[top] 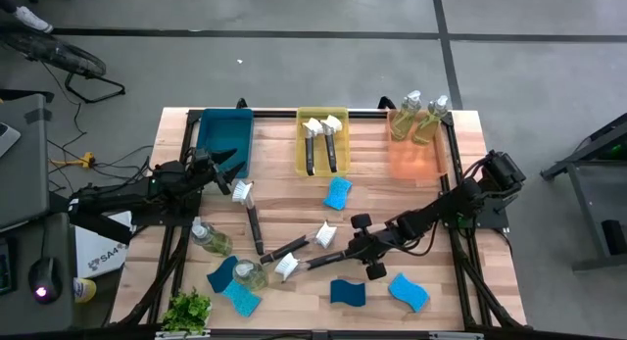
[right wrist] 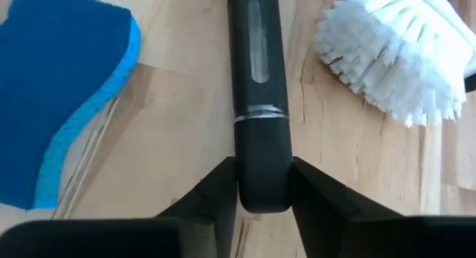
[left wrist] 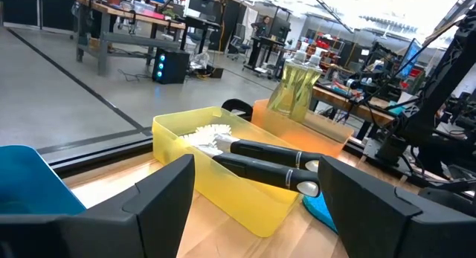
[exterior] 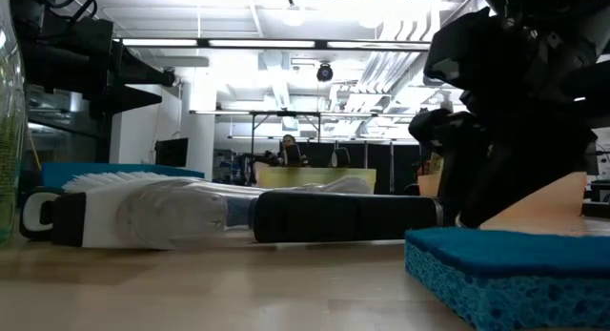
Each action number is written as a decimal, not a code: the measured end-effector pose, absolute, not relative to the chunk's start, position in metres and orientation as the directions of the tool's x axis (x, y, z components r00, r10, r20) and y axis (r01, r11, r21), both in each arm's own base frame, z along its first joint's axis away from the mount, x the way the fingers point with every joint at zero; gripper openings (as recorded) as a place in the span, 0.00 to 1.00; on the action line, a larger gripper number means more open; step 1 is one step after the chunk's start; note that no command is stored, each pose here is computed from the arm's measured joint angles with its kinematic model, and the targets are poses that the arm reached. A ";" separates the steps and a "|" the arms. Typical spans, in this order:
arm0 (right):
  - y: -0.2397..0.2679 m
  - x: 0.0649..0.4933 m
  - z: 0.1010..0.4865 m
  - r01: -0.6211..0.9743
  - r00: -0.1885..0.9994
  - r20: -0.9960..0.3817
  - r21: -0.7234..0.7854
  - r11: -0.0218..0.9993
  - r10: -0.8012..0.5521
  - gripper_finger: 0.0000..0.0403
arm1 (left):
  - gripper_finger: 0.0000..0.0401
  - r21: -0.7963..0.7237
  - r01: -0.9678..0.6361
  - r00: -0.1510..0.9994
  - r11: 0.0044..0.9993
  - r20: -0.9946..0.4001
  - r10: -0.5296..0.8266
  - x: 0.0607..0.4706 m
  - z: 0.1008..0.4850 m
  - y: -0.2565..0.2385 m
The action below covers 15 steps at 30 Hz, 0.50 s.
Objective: Pick & Place Kitchen Sink Supplies
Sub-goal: Put the black dishwashing brush into the yellow bin
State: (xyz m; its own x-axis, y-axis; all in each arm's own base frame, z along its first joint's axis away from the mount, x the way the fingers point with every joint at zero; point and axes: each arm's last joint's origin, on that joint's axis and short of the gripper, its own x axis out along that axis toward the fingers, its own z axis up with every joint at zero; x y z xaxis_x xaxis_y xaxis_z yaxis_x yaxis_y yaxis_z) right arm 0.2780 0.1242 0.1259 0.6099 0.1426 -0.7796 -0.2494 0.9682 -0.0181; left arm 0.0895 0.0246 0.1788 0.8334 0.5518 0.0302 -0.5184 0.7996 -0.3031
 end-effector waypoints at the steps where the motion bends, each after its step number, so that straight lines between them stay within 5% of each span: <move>1: 0.124 0.278 0.126 -0.254 0.607 -0.780 -0.011 0.967 0.151 0.24 | 0.70 -0.303 -0.518 0.833 0.800 0.030 0.552 0.089 0.179 0.025; 15: 0.126 0.277 0.129 -0.195 0.594 -0.780 0.101 0.976 0.199 0.21 | 0.70 -0.303 -0.518 0.833 0.800 0.030 0.552 0.089 0.179 0.025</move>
